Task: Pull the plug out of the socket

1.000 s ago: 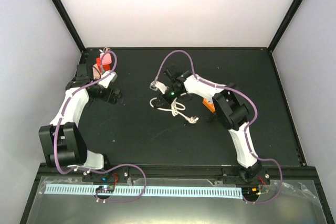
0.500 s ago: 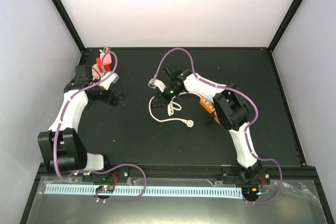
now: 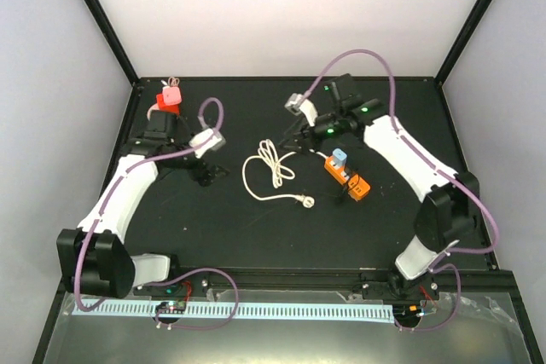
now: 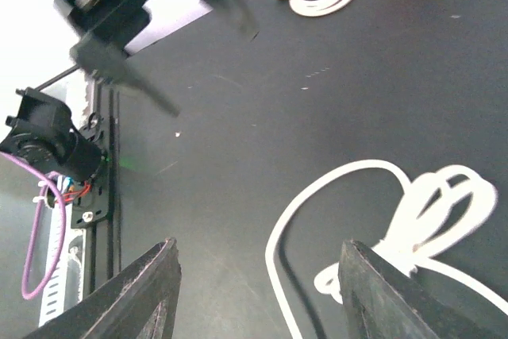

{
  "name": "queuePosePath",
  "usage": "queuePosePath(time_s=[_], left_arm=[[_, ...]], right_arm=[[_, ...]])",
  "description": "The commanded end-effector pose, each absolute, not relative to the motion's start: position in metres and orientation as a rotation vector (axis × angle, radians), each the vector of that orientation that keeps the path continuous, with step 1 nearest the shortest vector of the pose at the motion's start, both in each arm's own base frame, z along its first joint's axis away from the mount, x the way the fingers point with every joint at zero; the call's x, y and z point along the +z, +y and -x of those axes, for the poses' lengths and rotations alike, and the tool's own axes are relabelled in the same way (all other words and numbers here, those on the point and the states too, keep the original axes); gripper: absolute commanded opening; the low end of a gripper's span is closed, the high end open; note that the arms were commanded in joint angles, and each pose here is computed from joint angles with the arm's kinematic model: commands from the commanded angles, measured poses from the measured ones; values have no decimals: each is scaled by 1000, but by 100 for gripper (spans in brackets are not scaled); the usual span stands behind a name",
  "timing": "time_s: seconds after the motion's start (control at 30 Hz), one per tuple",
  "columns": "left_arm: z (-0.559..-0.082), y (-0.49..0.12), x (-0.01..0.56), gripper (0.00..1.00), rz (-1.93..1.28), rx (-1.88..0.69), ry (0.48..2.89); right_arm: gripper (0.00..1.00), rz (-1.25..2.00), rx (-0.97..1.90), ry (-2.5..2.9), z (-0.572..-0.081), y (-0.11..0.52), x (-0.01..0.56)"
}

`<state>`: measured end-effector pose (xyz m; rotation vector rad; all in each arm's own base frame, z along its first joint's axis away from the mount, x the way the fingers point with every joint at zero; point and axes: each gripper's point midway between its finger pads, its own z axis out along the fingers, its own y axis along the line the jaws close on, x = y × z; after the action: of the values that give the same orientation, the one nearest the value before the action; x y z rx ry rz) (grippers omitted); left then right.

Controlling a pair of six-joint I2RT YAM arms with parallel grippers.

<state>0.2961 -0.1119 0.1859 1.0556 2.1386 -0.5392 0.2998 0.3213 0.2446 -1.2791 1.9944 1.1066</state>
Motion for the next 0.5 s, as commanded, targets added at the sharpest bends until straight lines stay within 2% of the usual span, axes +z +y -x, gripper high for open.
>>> queuePosePath(time_s=[0.0, 0.4, 0.47], left_arm=[[-266, -160, 173, 94, -1315, -619, 2054], [-245, -241, 111, 88, -1672, -525, 2068], [-245, -248, 95, 86, -1711, -494, 2112]], right_arm=[[58, 1185, 1081, 2066, -304, 278, 244], [59, 867, 968, 2207, -331, 161, 230], [65, 824, 964, 2231, -334, 146, 225]])
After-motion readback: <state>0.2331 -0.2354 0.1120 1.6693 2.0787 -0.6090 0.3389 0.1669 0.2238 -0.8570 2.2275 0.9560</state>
